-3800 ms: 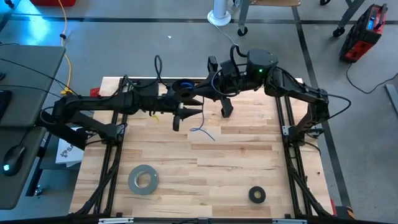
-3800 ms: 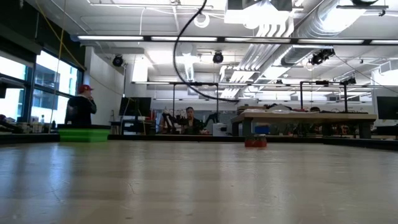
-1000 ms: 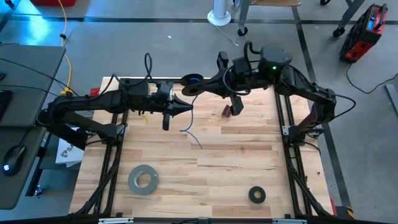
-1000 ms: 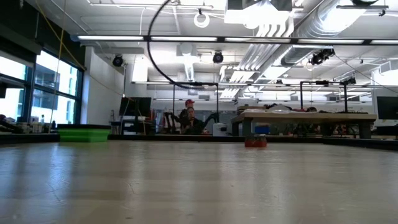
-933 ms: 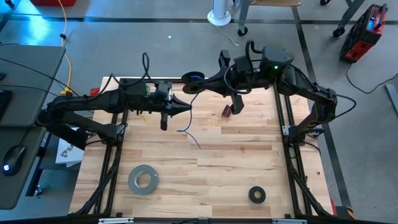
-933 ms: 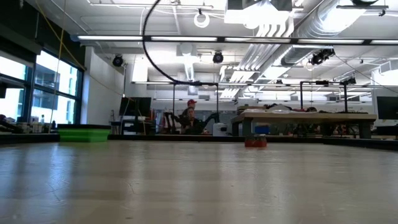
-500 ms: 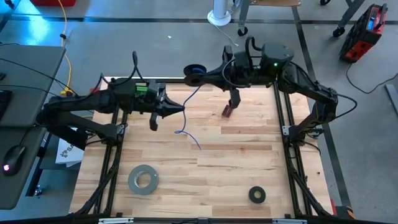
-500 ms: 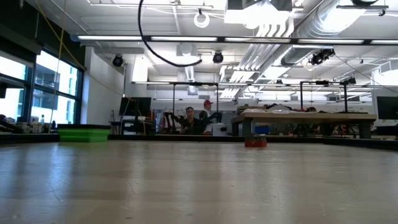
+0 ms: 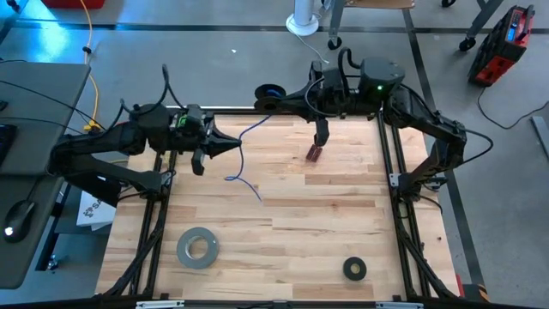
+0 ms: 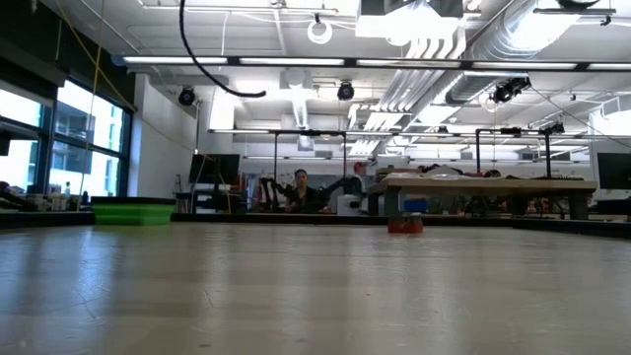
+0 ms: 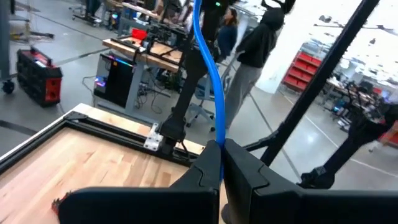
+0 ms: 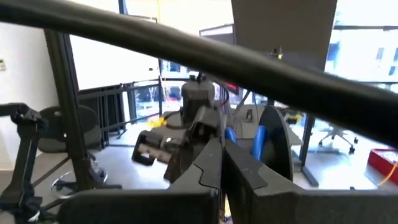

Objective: Coil cords
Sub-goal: Coil the blue wire onto a spool

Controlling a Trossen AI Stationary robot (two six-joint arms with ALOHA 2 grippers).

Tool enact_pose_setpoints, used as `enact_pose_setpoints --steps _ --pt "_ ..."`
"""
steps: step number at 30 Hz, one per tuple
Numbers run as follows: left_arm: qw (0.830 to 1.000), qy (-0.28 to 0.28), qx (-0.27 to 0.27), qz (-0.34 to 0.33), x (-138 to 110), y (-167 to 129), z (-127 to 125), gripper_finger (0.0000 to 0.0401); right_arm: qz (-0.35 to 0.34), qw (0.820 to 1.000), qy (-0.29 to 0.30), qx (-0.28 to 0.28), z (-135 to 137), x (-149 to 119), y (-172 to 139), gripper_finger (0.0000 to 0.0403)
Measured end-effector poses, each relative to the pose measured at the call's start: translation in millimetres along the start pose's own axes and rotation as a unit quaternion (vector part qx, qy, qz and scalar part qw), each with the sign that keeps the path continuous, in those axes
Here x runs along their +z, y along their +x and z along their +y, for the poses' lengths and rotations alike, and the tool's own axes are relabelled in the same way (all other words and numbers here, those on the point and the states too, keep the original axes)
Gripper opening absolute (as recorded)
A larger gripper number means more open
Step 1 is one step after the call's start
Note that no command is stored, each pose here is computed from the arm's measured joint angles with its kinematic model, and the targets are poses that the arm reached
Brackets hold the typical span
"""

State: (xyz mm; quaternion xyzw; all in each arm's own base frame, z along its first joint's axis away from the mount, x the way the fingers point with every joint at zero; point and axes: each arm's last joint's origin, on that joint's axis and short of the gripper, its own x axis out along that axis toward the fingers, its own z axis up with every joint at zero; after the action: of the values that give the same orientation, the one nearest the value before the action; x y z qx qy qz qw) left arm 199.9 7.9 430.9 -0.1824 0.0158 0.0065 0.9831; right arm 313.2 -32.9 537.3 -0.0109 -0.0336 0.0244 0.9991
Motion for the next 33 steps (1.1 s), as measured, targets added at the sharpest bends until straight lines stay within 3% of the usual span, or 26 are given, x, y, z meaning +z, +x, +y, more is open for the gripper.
enact_pose_setpoints --steps 6,13,19,27,33 --pt "1.000 0.008 0.003 0.000 20.4 -11.5 -8.0 0.0000 0.039 0.999 0.014 0.006 0.8 -6.5 -2.3 0.0000" --pt "0.997 0.044 0.035 0.052 37.6 -16.2 -9.4 0.0000 0.046 0.996 0.032 0.062 5.1 -7.2 -3.7 0.0000" --pt "0.997 0.046 0.010 0.060 53.8 -13.9 -13.7 0.0000 0.060 0.995 0.043 0.071 5.7 -9.7 -4.3 0.0000" --pt "0.993 -0.015 -0.035 0.115 64.2 -6.3 -21.0 0.0000 0.064 0.996 0.044 0.052 4.6 -10.6 -4.2 0.0000" --pt "0.989 -0.032 -0.039 0.136 72.0 -6.4 -24.8 0.0000 0.083 0.994 0.051 0.051 4.8 -14.1 -4.7 0.0000"
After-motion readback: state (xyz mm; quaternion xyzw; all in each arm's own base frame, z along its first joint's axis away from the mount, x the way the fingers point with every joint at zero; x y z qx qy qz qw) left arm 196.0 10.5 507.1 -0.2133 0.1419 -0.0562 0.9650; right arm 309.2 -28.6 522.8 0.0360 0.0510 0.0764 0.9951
